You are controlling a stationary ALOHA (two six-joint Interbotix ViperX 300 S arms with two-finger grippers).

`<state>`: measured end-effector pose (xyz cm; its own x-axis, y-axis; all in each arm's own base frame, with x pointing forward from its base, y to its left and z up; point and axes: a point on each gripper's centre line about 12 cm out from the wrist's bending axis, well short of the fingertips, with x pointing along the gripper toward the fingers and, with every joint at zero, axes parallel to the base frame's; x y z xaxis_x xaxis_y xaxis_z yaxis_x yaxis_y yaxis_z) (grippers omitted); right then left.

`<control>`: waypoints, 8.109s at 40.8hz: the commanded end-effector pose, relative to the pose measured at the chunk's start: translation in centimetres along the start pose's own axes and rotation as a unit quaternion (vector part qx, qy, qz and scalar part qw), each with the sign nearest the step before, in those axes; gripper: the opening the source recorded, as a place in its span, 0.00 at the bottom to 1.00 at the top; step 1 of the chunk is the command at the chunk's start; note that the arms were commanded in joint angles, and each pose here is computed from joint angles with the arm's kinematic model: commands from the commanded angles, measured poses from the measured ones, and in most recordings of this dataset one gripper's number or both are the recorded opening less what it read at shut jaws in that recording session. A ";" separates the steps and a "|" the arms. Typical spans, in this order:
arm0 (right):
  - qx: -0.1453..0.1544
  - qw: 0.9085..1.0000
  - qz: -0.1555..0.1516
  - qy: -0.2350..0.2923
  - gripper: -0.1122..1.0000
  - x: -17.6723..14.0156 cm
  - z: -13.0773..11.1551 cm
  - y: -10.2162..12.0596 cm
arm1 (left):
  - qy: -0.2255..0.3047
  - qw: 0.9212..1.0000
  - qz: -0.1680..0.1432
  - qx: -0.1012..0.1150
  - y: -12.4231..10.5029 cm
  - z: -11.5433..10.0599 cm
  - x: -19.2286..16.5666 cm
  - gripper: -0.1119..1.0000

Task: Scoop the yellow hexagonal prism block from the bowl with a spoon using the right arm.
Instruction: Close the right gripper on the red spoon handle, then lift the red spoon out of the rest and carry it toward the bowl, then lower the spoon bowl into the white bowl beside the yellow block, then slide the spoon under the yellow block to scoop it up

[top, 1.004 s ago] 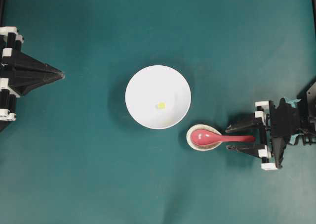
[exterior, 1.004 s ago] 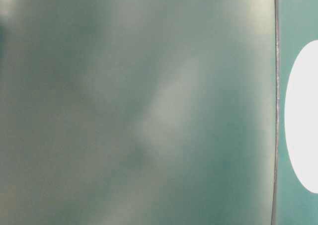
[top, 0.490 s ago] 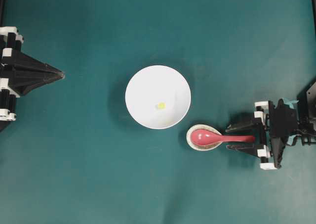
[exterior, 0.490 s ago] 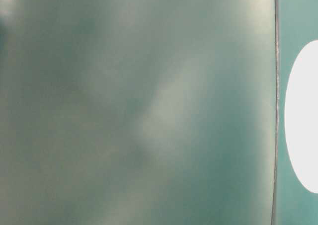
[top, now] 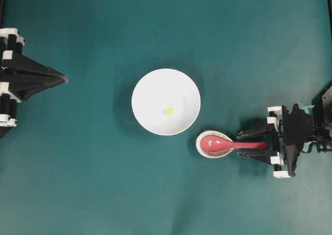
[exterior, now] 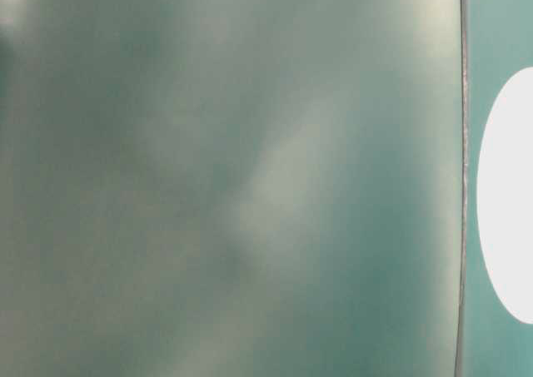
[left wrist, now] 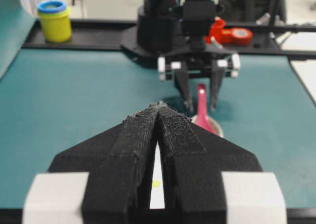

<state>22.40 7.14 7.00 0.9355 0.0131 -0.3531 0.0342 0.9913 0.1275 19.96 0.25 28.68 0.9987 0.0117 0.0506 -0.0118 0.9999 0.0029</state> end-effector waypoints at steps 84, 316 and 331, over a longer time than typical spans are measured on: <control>0.039 0.999 0.006 -0.036 0.31 -0.3 15.0 -1.2 | -0.016 1.000 0.001 0.004 0.1 1.2 0.3 0.09; 0.117 0.938 -0.079 0.318 0.31 14.7 17.1 -9.0 | -0.012 1.000 0.001 0.000 0.0 1.0 0.3 0.09; 0.109 0.938 -0.080 0.319 0.31 14.7 17.1 -9.1 | -0.012 1.000 0.001 0.000 0.0 1.0 0.3 0.09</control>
<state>41.64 -4.01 15.55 0.4887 0.0158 -0.8723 0.3041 0.9340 0.1873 19.99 0.28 28.63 0.9988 0.0128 0.0475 -0.0128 0.9999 -0.0002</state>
